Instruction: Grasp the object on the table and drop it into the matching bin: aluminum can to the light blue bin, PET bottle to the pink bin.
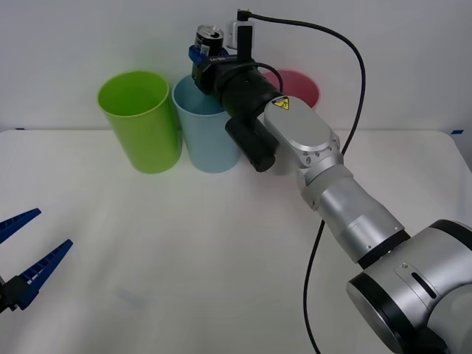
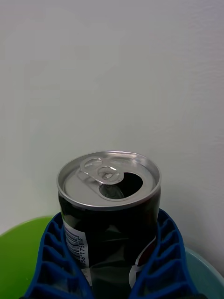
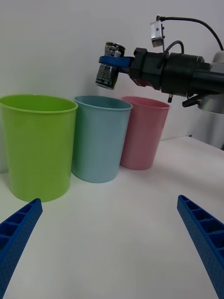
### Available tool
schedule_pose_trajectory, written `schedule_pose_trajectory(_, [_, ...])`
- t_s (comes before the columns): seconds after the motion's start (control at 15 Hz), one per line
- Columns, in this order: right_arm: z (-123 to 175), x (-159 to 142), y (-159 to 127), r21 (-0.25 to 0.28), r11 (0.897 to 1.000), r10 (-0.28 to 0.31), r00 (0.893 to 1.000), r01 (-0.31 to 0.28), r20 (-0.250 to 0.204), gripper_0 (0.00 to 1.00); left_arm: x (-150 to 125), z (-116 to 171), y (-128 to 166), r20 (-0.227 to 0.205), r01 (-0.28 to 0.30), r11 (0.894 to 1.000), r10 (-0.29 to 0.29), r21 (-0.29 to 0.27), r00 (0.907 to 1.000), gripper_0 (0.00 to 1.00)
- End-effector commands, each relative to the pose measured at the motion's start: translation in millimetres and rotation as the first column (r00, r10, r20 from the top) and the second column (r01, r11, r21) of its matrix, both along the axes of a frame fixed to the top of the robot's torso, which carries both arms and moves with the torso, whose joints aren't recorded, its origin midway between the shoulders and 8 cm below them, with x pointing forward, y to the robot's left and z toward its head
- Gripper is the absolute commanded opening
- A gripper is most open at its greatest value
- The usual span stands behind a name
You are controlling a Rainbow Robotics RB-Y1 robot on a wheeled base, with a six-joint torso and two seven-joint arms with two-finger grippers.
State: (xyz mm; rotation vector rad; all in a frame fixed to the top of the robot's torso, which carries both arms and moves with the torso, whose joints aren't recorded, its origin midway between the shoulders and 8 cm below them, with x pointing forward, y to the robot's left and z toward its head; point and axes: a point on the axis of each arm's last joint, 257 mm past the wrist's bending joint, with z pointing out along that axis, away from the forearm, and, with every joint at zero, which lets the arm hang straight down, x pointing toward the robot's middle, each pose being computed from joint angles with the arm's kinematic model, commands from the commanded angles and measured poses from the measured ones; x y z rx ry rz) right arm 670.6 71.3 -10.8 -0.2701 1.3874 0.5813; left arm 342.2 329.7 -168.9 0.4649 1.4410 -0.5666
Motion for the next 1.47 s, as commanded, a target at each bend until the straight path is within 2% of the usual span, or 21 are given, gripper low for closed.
schedule_pose_trajectory(0.07, [-1, 0, 0, -0.003, 1.0, -0.001, 1.0, 0.001, 0.0, 0.0, 0, 0, 0, 0.0, 0.0, 1.0, 0.0, 0.0, 1.0, 1.0])
schedule_pose_trajectory(0.2, [-2, 0, 0, -0.008, 1.0, -0.002, 1.0, 0.002, 0.001, 0.02, 0, 0, 0, 0.0, 0.0, 1.0, 0.0, 0.0, 1.0, 1.0])
schedule_pose_trajectory(0.27, [0, 0, 0, -0.014, 1.0, -0.003, 1.0, 0.003, 0.008, 0.48, 0, 0, 0, 0.0, 0.0, 1.0, 0.0, 0.0, 1.0, 1.0])
schedule_pose_trajectory(0.33, [-1, 0, 0, -0.021, 1.0, -0.005, 1.0, 0.005, 0.011, 1.0, 0, 0, 0, 0.0, 0.0, 1.0, 0.0, 0.0, 1.0, 1.0])
schedule_pose_trajectory(0.6, [-2, 0, -2, -0.044, 0.999, -0.011, 1.0, 0.012, 0.023, 1.0, 0, 0, 0, 0.0, 0.0, 1.0, 0.0, 0.0, 1.0, 1.0])
schedule_pose_trajectory(1.0, [-9, -5, -5, -0.042, 0.999, -0.006, 1.0, 0.007, 0.024, 1.0, 0, 0, 0, 0.0, 0.0, 1.0, 0.0, 0.0, 1.0, 1.0])
schedule_pose_trajectory(1.27, [-19, -22, -20, -0.061, 0.998, 0.013, 0.998, -0.01, 0.055, 1.0, 0, 0, 0, 0.0, 0.0, 1.0, 0.0, 0.0, 1.0, 1.0])
schedule_pose_trajectory(1.47, [-26, -45, -27, -0.076, 0.996, 0.048, 0.996, -0.042, 0.081, 1.0, 0, 0, 0, 0.0, 0.0, 1.0, 0.0, 0.0, 1.0, 1.0])
